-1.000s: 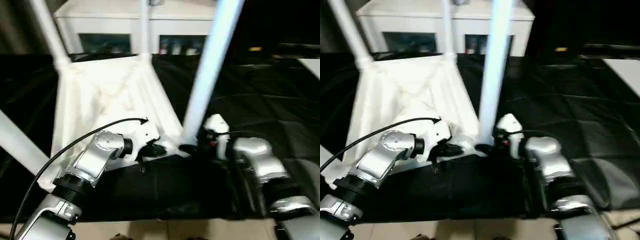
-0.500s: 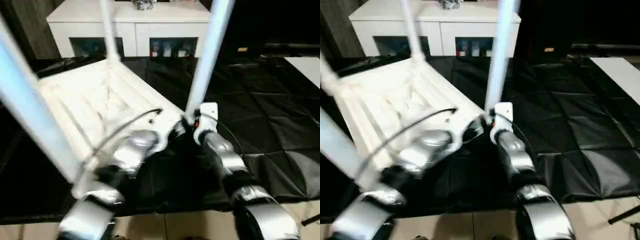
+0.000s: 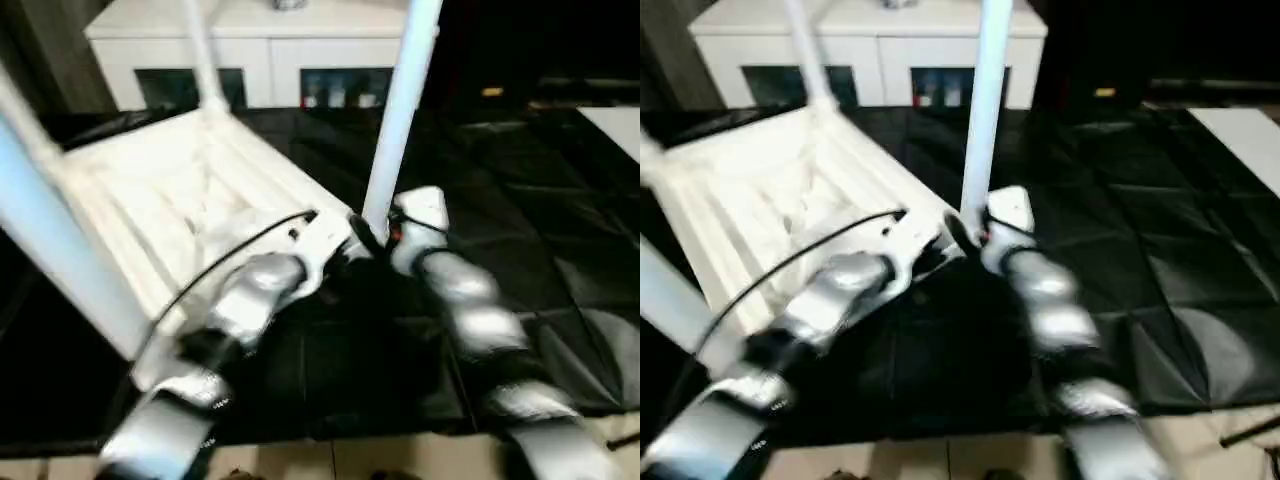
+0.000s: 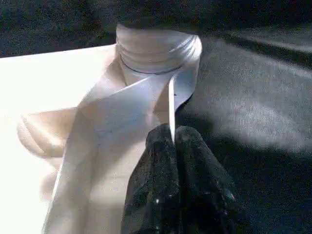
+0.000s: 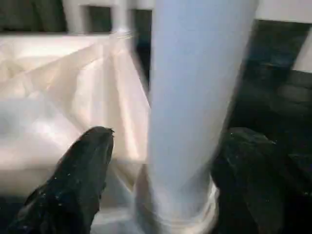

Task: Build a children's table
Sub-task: Rotate leg to tighten

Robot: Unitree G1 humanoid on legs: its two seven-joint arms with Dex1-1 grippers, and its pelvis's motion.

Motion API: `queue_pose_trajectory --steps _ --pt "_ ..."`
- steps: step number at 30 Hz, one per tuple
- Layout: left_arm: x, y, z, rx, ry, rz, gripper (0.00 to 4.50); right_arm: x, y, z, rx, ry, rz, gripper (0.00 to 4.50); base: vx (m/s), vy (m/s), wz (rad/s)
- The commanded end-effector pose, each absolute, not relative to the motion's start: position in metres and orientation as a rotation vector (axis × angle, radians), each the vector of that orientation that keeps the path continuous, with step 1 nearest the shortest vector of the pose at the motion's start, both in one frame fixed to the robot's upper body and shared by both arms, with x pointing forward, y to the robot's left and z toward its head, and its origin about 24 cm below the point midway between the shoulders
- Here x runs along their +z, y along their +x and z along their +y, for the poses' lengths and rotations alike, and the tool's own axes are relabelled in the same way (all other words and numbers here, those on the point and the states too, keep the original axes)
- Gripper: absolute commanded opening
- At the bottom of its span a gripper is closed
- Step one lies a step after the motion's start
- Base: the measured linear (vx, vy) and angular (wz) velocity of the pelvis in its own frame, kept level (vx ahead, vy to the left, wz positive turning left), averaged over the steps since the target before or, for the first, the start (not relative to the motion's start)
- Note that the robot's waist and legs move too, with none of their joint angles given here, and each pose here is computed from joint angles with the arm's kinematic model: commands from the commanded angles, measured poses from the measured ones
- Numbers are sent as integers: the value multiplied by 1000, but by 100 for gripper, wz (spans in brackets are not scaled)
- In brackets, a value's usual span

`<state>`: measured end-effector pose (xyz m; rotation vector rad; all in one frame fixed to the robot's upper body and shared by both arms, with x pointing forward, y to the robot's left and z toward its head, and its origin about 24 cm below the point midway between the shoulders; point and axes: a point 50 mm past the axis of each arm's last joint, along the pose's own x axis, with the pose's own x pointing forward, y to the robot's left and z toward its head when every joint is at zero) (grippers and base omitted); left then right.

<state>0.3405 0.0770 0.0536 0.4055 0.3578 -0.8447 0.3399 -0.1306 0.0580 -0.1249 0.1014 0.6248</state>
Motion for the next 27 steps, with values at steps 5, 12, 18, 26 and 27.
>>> queue_pose_trajectory --steps 5,12,18,26,27 --pt "52 319 97 -1135 480 392 0 47 317 -149 924 -233 243 386 0 0 0" --pt "63 308 107 -1294 468 413 0 49 316 -154 971 -232 256 386 0 0 0" --pt "65 307 110 -1303 476 399 0 51 313 -152 1007 -192 275 386 0 0 0" --pt "65 306 108 -1305 464 397 0 49 315 -145 1080 -107 285 386 0 0 0" --pt "65 306 108 -1305 464 397 0 49 316 -145 1081 -101 288 386 0 0 0"
